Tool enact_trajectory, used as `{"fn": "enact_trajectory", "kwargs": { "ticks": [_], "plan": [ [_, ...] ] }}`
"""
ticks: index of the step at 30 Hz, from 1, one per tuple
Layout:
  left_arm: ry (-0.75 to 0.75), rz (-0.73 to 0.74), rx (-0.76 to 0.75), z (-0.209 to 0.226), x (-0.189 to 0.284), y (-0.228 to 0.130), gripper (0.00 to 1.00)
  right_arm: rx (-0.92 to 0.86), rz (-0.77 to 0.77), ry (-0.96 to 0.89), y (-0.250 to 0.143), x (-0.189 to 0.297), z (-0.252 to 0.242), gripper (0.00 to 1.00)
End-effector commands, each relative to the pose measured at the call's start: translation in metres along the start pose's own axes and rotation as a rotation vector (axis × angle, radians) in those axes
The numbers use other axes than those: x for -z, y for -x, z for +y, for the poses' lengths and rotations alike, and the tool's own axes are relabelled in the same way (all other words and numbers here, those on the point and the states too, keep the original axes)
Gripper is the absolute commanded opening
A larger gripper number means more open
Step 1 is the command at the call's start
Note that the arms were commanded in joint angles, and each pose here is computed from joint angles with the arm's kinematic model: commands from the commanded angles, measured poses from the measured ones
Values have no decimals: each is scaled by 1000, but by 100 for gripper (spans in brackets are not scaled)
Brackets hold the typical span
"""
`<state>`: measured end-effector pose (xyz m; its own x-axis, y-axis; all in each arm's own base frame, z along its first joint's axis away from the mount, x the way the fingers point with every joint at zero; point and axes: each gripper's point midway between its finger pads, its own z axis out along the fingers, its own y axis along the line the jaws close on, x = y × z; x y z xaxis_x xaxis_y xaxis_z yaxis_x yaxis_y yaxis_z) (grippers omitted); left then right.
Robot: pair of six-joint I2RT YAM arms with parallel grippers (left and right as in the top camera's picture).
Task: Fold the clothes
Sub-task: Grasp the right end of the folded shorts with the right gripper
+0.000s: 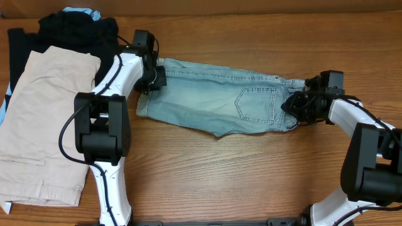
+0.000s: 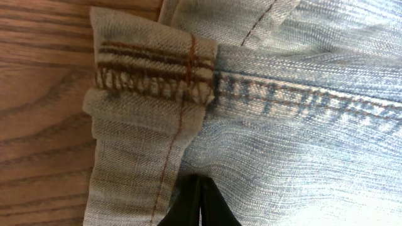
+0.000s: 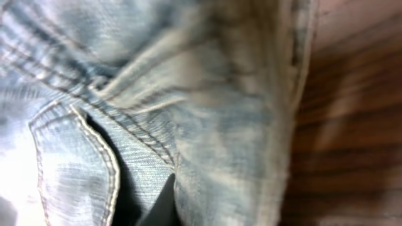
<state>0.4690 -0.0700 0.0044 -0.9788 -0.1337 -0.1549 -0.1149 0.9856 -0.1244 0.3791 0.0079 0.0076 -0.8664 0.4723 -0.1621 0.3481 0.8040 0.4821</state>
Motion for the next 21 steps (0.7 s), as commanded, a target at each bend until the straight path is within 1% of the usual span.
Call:
{"fn": "enact_trajectory", "kwargs": {
  "ticks": [1,4,7,11,14,18,21],
  "plan": [
    [39,108,-11,11,-28,-25,4,-44,30,38,-4,-2,2,4],
    [32,146,-16,10,-25,-34,4,-69,17,38,7,14,-3,4],
    [-26,187,-54,0,-18,-41,4,-83,16,37,16,37,-5,4],
    [-92,201,-58,-12,-5,-44,4,-74,28,29,24,76,-1,4],
    [-189,203,-99,-28,7,-45,4,-48,23,24,30,106,6,4],
    [-388,216,-203,-58,19,-52,4,-2,26,-6,35,137,16,4],
    [-420,214,-225,-62,21,-53,4,24,19,-26,40,155,22,4]
  ]
}}
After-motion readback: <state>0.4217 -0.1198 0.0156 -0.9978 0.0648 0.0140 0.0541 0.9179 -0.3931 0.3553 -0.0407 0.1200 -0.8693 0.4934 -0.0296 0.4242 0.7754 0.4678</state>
